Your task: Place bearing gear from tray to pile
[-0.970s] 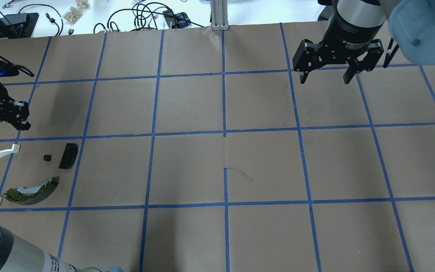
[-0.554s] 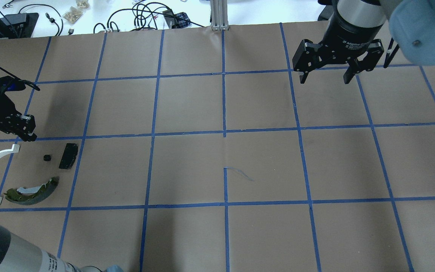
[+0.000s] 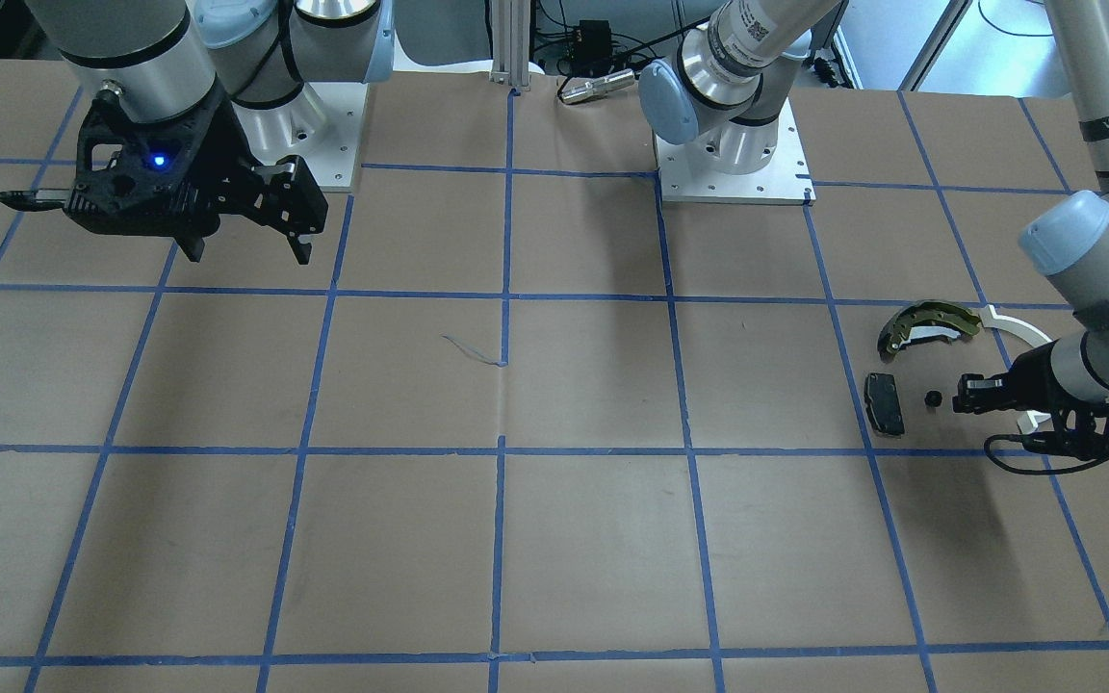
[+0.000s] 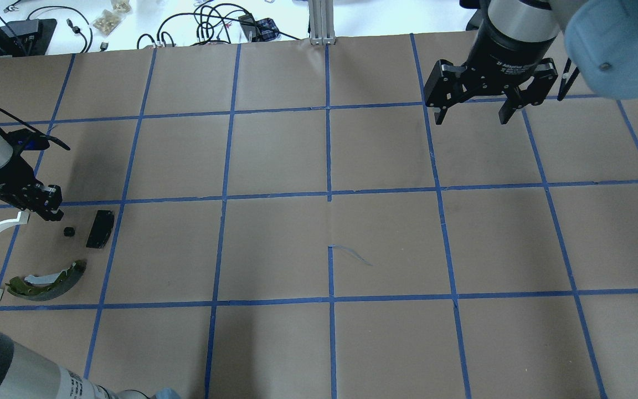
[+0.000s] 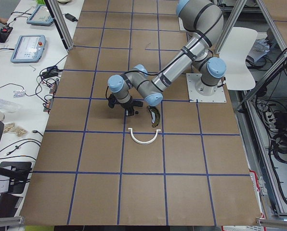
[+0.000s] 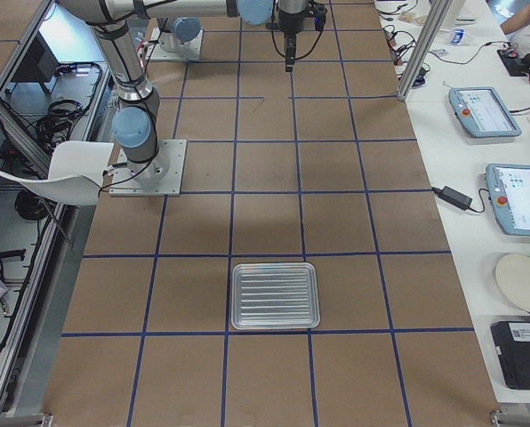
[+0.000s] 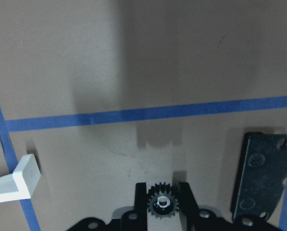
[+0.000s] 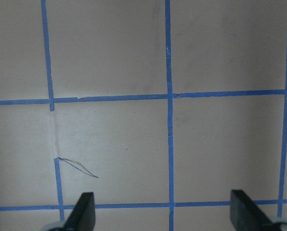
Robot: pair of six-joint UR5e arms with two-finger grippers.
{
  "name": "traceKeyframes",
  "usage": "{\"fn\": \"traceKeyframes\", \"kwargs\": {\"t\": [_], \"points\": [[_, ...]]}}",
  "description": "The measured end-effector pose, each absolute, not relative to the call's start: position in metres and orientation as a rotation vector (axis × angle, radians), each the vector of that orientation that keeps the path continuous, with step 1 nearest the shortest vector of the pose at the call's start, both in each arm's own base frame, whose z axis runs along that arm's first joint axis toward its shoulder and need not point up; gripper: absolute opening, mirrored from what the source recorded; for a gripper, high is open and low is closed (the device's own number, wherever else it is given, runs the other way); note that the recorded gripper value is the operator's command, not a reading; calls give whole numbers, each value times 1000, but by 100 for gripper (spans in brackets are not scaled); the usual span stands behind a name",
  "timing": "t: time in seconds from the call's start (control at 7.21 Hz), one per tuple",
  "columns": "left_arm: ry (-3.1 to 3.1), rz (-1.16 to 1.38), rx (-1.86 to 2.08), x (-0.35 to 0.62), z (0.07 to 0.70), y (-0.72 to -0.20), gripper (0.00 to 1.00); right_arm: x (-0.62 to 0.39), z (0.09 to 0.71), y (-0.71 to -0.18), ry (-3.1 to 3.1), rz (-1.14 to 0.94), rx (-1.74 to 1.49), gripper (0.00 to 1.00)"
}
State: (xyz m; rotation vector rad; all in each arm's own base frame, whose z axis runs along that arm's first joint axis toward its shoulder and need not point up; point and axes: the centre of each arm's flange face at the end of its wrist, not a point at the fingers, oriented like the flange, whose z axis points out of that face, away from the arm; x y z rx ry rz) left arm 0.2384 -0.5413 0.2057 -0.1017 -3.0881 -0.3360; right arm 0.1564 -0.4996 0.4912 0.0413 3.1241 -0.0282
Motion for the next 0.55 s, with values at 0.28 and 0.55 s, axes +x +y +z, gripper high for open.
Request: {"fn": "traceKeyframes", "kwargs": {"t": [0.28, 0.55], "points": [[-3074, -348, -97, 243, 201, -531, 0, 156, 491, -500, 3130, -31, 43, 100], [-3063, -359, -101, 242, 195, -527, 0, 156, 491, -500, 3132, -29, 41, 100]]}}
